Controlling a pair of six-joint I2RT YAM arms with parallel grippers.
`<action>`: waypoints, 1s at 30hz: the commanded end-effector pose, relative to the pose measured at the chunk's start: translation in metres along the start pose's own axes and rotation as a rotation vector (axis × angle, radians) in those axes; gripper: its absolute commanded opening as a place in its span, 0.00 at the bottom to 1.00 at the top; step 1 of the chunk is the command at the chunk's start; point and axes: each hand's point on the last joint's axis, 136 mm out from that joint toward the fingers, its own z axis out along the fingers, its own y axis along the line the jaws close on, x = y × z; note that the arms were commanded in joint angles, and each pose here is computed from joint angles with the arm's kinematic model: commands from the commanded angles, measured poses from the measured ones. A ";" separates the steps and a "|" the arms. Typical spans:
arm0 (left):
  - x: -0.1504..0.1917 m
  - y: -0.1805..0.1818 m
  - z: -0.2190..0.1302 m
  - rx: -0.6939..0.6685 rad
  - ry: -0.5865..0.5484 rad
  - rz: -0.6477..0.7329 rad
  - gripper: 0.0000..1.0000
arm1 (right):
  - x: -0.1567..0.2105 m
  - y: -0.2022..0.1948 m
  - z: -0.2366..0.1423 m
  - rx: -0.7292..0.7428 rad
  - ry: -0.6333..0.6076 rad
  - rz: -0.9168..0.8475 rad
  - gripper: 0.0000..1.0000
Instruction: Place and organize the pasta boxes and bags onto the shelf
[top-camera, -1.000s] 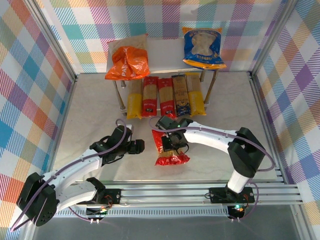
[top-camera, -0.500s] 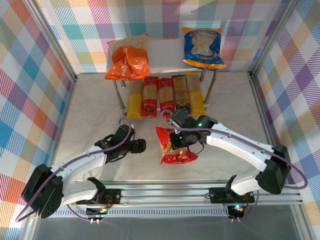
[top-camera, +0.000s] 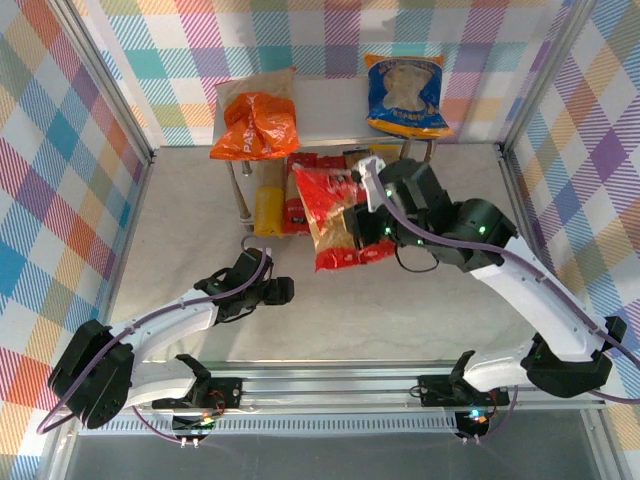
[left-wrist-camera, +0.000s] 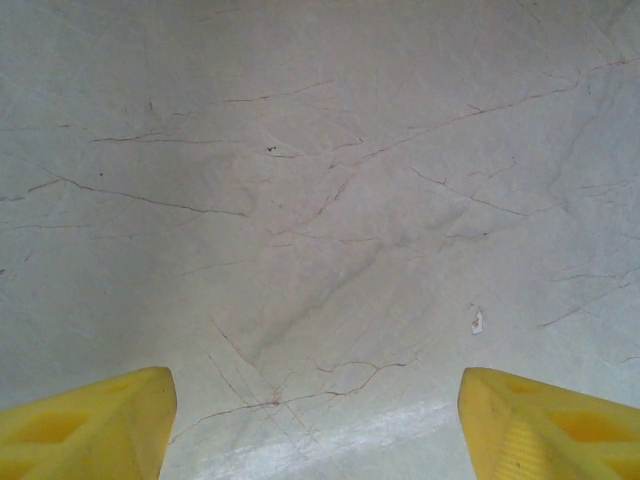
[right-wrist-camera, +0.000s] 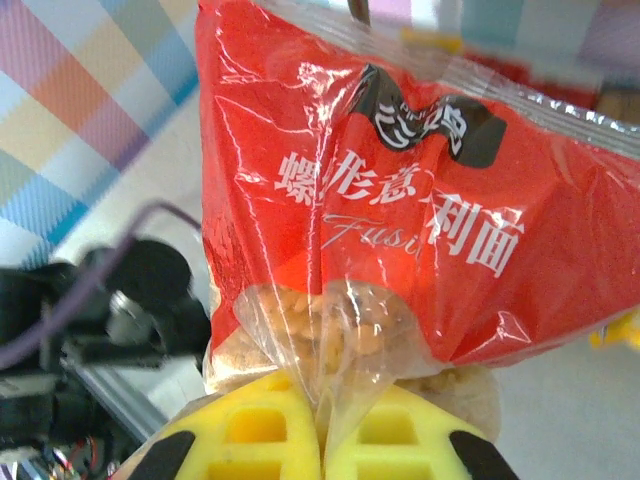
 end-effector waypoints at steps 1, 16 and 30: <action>-0.013 -0.012 -0.006 0.036 -0.036 0.008 0.74 | -0.072 0.019 -0.022 -0.044 -0.237 -0.086 0.00; -0.018 -0.014 -0.025 0.052 -0.068 0.016 0.75 | -0.206 -0.001 -0.034 0.162 -0.590 -0.222 0.00; -0.016 -0.005 -0.034 0.011 -0.062 0.019 0.75 | -0.264 -0.068 -0.013 0.290 -0.747 -0.177 0.00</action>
